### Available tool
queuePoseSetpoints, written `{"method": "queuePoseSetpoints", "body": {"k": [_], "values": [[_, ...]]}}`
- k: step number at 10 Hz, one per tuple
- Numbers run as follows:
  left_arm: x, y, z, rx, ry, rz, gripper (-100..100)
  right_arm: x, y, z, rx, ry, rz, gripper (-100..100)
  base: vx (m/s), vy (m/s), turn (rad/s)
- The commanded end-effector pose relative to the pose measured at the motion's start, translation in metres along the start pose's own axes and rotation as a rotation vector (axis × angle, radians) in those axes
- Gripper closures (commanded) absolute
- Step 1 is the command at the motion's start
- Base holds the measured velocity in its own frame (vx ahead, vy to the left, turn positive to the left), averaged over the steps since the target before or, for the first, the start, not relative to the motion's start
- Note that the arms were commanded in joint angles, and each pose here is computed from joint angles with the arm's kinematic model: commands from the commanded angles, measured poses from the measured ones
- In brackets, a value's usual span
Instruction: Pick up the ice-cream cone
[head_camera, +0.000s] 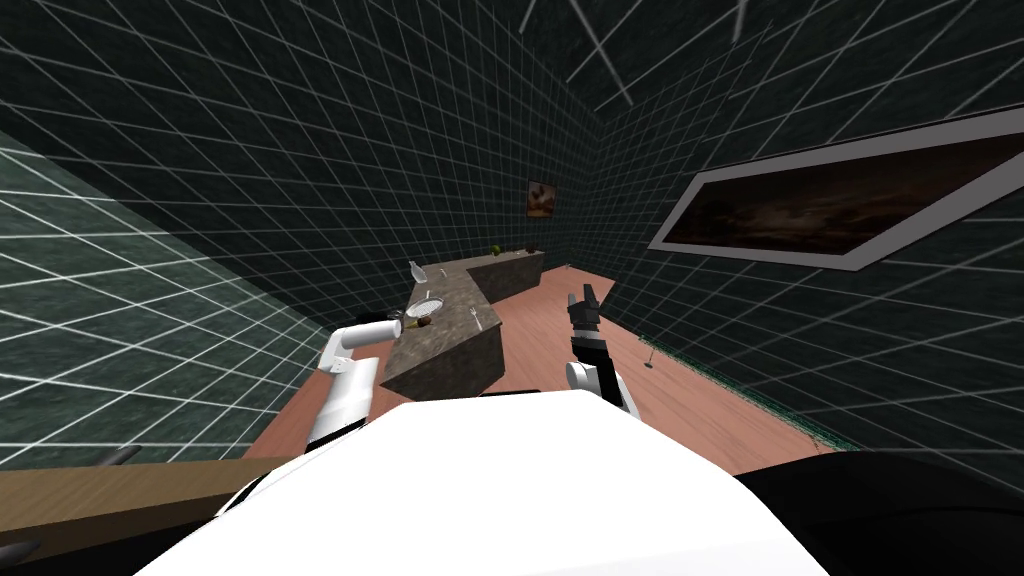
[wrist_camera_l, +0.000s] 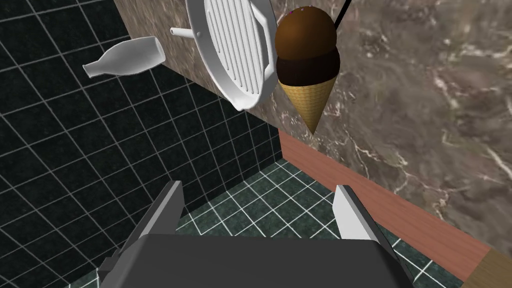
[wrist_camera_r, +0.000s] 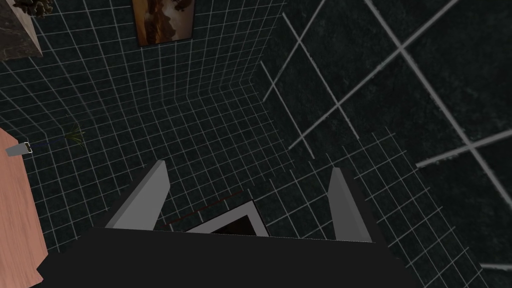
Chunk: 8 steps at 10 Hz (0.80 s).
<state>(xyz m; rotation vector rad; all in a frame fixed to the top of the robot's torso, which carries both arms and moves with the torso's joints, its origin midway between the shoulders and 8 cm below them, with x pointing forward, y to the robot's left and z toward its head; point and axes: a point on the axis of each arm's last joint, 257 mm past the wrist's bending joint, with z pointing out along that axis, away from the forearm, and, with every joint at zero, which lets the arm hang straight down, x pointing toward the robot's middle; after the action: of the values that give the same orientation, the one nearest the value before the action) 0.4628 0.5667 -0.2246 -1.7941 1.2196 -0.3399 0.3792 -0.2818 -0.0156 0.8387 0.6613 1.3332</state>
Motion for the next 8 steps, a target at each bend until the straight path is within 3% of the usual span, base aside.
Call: {"method": "queuePoseSetpoints", "body": {"k": [1, 5, 6, 7, 8], "values": [[0.016, 0.022, 0.006, -0.063, 0.009, -0.004, -100, 0.0, 0.0, 0.0, 0.0, 0.0, 0.0, 0, 0.11, 0.102, -0.226], [0.036, 0.063, 0.013, -0.164, 0.017, 0.004, -100, 0.0, 0.0, 0.0, 0.0, 0.0, 0.0, 0, 0.071, 0.072, -0.116], [0.043, 0.086, 0.015, -0.211, 0.022, 0.007, -100, 0.0, 0.0, 0.0, 0.0, 0.0, 0.0, 0, -0.013, 0.01, -0.036], [0.043, 0.074, 0.015, -0.185, 0.02, 0.007, -100, 0.0, 0.0, 0.0, 0.0, 0.0, 0.0, 0, -0.005, 0.006, -0.013], [0.044, 0.076, 0.016, -0.19, 0.02, 0.007, 0, 0.0, 0.0, 0.0, 0.0, 0.0, 0.0, 0, 0.0, 0.0, 0.0]]}}
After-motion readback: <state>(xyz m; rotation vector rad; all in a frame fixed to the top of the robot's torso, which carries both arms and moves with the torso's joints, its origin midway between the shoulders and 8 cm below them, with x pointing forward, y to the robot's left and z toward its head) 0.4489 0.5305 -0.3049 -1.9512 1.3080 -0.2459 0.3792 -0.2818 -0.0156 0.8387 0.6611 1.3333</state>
